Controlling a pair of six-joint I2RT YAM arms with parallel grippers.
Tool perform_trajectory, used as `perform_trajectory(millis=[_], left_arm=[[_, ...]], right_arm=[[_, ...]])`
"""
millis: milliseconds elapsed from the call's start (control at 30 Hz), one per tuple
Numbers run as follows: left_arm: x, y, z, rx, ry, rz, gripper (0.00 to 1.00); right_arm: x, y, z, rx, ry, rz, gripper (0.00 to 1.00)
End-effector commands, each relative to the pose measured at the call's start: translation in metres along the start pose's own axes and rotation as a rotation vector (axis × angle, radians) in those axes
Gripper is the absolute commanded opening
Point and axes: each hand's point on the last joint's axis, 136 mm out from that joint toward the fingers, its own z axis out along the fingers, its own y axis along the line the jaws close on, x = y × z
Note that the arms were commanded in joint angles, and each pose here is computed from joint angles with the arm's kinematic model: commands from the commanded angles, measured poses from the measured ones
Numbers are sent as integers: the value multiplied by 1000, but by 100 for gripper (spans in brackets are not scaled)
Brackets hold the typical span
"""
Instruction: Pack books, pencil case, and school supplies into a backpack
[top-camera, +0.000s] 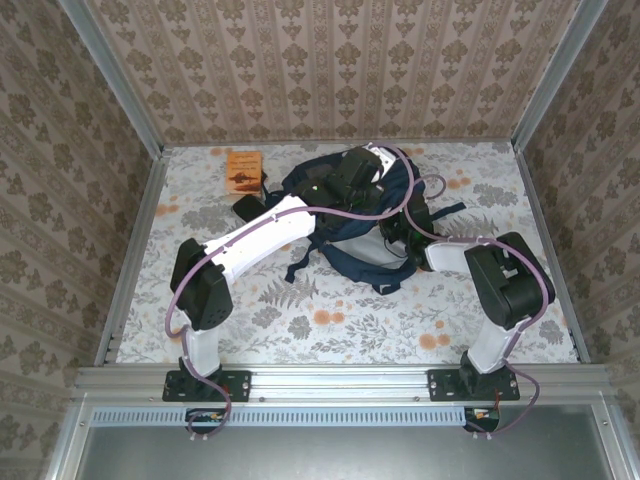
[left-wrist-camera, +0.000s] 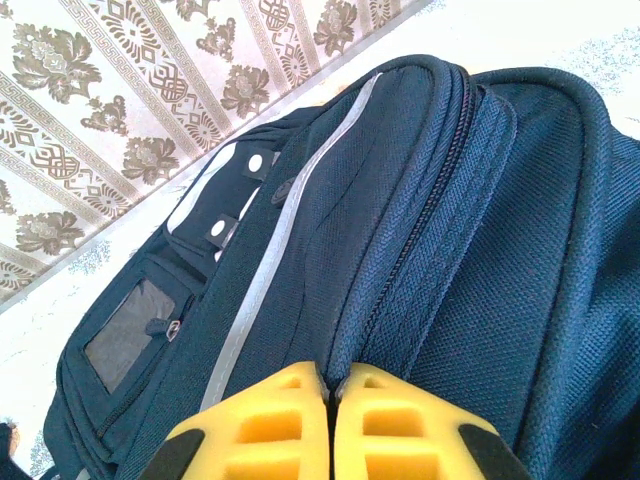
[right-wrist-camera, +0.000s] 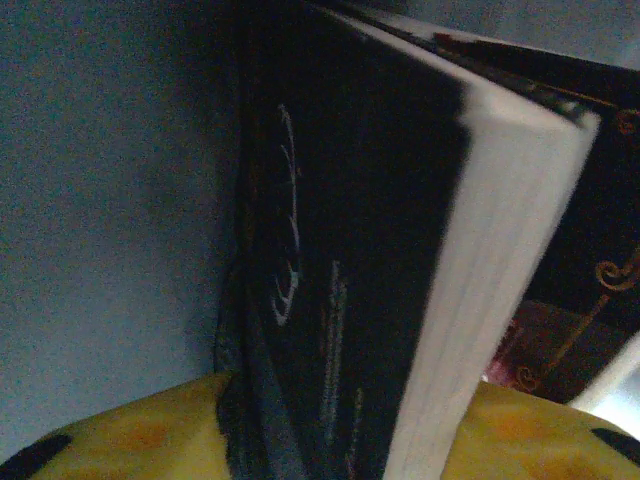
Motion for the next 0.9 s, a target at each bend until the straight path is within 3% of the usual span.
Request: perform_trajectory(millis=[0, 133, 333, 500, 600, 733, 867], left_arm=[[-73, 24, -55, -15, -247, -131, 4], [-71, 31, -53, -23, -242, -153, 3], [-62, 33, -42, 10, -205, -176, 4], [-42, 19, -32, 79, -138, -158, 10], [-24, 10, -27, 137, -75, -163, 25], [3, 22, -21, 134, 14, -252, 61], [37, 62, -12, 39, 98, -372, 76]], right_arm=[[-2, 11, -21, -24, -14, -13, 61], [-7, -3, -46, 18, -46, -14, 66], [-14, -21, -90, 67, -72, 21, 59], [-29, -33, -140, 179, -161, -78, 57], [-43, -38, -173, 245, -241, -151, 57], [-58, -44, -214, 370, -312, -228, 57], [-59, -29, -223, 360, -298, -289, 60]])
